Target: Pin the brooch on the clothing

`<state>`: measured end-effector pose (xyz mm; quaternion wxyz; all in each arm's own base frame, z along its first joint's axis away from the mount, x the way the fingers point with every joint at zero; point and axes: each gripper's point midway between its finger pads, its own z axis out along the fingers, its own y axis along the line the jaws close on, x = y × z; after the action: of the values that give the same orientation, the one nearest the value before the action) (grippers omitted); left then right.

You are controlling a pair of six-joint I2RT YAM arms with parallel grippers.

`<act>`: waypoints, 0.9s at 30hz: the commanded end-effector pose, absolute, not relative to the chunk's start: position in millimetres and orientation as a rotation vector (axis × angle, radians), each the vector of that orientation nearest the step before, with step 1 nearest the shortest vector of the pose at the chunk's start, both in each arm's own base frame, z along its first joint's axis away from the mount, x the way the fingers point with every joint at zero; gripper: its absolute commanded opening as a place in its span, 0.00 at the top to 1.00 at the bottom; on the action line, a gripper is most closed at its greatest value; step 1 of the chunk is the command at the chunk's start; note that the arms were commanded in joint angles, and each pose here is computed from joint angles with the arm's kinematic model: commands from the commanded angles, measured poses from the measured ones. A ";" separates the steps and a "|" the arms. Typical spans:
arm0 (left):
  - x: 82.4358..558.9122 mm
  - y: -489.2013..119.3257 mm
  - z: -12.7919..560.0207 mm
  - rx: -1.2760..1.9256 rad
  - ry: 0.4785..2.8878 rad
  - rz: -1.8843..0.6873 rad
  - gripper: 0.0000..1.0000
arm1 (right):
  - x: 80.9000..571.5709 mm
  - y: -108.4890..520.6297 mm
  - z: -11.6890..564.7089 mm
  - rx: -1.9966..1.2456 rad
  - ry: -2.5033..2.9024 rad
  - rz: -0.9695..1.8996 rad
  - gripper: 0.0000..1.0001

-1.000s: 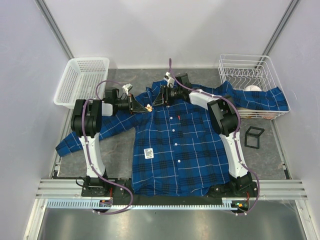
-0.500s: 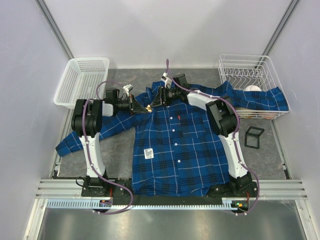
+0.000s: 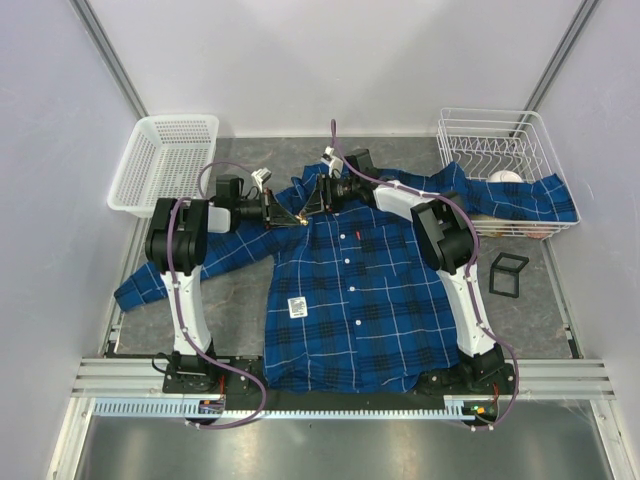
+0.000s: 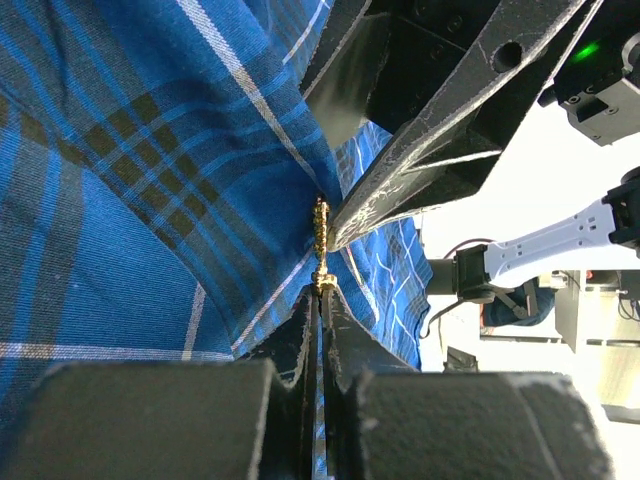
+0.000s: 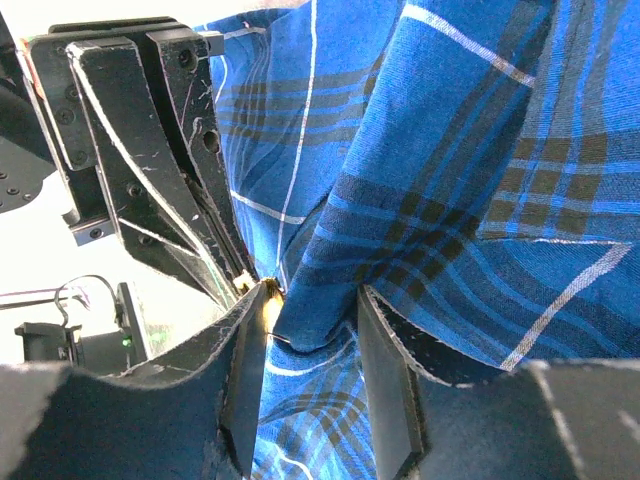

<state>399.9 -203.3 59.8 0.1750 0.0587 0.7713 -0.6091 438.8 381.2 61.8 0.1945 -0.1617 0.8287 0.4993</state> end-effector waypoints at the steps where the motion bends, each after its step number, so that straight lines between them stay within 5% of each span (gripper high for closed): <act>1: 404.3 -211.9 78.4 0.233 2.124 -1.760 0.98 | 445.8 385.9 75.7 -0.500 2.273 1.333 0.53; 8: 406.2 -201.2 60.8 0.155 2.178 -1.738 0.98 | 446.0 383.8 76.6 -0.507 2.276 1.326 0.55; 17: 405.7 -199.5 55.3 0.163 2.183 -1.748 0.98 | 460.9 369.1 99.0 -0.510 2.209 1.404 0.34; 27: 406.1 -200.1 58.3 0.173 2.171 -1.763 0.98 | 449.4 363.4 92.7 -0.594 2.188 1.438 0.37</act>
<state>401.9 -199.5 49.9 0.1597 0.0379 0.7750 -0.6102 456.5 355.0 72.4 0.2069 -0.1708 0.8186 0.5078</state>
